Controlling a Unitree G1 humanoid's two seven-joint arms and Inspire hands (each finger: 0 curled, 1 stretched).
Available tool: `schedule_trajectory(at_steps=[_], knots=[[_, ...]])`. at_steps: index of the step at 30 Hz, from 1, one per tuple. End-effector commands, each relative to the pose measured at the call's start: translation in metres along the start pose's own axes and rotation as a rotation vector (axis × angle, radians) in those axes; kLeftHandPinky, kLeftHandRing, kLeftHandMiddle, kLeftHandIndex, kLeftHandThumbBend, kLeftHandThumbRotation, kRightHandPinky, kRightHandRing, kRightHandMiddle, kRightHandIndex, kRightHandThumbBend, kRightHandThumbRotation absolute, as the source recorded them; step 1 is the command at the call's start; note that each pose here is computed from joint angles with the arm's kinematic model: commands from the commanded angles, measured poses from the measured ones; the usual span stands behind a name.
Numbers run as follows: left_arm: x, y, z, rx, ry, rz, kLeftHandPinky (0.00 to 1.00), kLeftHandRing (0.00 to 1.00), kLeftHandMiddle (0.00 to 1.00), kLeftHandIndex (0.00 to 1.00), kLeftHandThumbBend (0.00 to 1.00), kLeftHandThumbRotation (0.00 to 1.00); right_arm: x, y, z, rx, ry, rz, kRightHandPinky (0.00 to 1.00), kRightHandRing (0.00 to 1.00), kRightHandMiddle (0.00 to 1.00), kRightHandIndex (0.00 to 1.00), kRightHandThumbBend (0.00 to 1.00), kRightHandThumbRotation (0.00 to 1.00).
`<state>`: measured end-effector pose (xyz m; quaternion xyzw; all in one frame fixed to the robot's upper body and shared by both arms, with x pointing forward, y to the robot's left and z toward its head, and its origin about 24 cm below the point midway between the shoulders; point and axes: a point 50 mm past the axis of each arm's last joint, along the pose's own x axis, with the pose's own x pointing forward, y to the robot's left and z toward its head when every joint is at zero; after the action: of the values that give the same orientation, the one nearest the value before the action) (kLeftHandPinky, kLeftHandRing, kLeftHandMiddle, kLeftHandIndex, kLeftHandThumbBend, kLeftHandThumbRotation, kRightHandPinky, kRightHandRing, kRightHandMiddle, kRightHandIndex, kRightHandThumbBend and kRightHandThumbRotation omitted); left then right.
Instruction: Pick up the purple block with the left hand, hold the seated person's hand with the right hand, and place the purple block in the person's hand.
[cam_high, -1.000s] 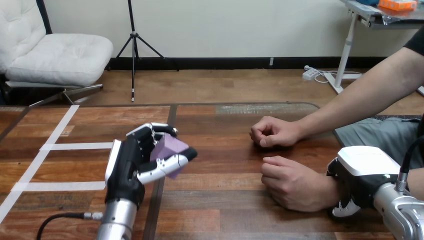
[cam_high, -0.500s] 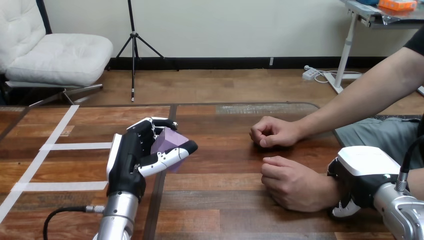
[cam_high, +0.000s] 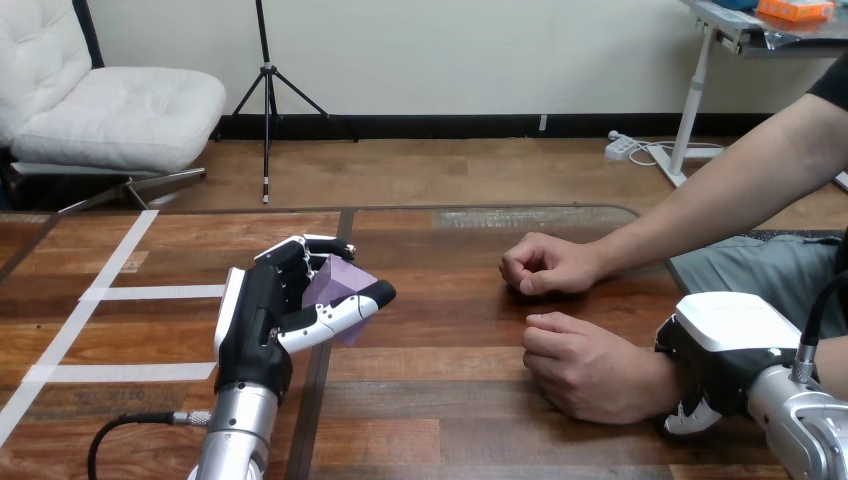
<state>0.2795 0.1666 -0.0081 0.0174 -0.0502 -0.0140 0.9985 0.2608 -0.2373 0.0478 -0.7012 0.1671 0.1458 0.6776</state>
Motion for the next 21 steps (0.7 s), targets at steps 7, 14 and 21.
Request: schedule_trajectory(at_steps=[7, 14, 21], knots=[[0.0227, -0.0068, 0.0231, 0.019, -0.1, -0.026, 0.33, 0.39, 0.48, 0.5, 0.9, 0.15, -0.001, 0.0012, -0.0062, -0.006, 0.017, 0.027, 0.4, 0.49, 0.54, 0.56, 0.68, 0.0], [0.0228, -0.0087, 0.023, 0.022, -0.101, -0.033, 0.33, 0.39, 0.47, 0.5, 0.89, 0.15, -0.0016, 0.0016, -0.0062, -0.013, 0.003, 0.004, 0.4, 0.48, 0.53, 0.56, 0.69, 0.0], [0.0222, -0.0105, 0.0225, 0.035, -0.096, -0.04, 0.33, 0.39, 0.47, 0.5, 0.89, 0.14, -0.0027, -0.0004, -0.0046, -0.012, -0.004, -0.004, 0.39, 0.47, 0.53, 0.56, 0.69, 0.0]])
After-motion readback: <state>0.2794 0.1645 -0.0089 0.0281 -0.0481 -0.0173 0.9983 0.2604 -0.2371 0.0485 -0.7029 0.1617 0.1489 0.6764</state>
